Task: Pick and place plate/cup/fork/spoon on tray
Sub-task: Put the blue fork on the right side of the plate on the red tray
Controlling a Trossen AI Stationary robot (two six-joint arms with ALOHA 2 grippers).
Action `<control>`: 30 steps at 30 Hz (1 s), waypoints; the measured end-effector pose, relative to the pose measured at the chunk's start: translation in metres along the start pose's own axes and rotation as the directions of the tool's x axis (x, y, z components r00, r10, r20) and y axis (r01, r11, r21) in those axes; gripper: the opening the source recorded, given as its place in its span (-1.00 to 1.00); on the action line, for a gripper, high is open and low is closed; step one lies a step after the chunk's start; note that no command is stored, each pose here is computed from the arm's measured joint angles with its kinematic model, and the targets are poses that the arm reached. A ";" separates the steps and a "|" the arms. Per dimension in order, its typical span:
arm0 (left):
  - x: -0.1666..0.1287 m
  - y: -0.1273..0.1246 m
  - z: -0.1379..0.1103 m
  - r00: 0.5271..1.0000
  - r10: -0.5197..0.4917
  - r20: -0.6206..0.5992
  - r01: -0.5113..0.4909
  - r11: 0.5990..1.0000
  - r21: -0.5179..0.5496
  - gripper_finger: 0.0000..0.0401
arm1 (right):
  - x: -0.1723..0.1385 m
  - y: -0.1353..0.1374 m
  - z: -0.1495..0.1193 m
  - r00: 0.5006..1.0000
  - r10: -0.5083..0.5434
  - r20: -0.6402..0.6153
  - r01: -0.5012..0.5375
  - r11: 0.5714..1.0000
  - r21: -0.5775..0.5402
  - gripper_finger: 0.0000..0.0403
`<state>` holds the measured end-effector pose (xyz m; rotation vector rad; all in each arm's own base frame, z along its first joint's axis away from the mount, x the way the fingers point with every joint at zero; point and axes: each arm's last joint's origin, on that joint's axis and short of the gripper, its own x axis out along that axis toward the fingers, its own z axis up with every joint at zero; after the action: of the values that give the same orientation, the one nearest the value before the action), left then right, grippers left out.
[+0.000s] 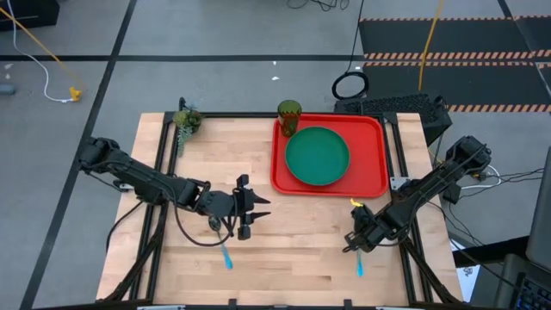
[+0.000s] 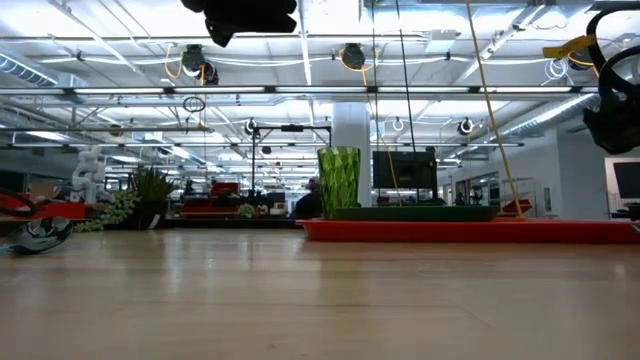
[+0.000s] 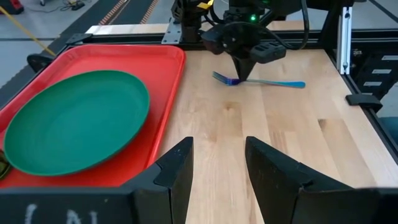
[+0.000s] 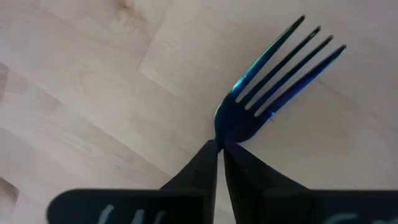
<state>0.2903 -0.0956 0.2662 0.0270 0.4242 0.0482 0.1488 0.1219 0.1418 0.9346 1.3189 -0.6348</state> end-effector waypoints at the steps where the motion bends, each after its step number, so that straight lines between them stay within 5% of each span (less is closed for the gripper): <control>1: 0.000 0.000 0.000 1.000 0.000 0.000 0.000 1.000 0.000 -0.25 | 0.000 0.000 0.000 1.000 0.001 0.000 -0.001 1.000 -0.006 -0.84; 13: 0.000 0.000 0.002 1.000 -0.003 0.023 0.003 1.000 -0.011 -0.25 | 0.001 0.000 0.000 1.000 -0.002 0.003 0.002 0.999 0.040 -0.27; 30: 0.000 0.000 0.002 1.000 -0.003 0.024 0.003 1.000 -0.002 -0.25 | -0.003 0.020 -0.003 0.980 0.191 -0.050 -0.188 0.980 0.062 -0.22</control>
<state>0.2912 -0.0960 0.2685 0.0249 0.3999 0.0455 0.1631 0.1346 0.1487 1.1170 1.2477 -0.5043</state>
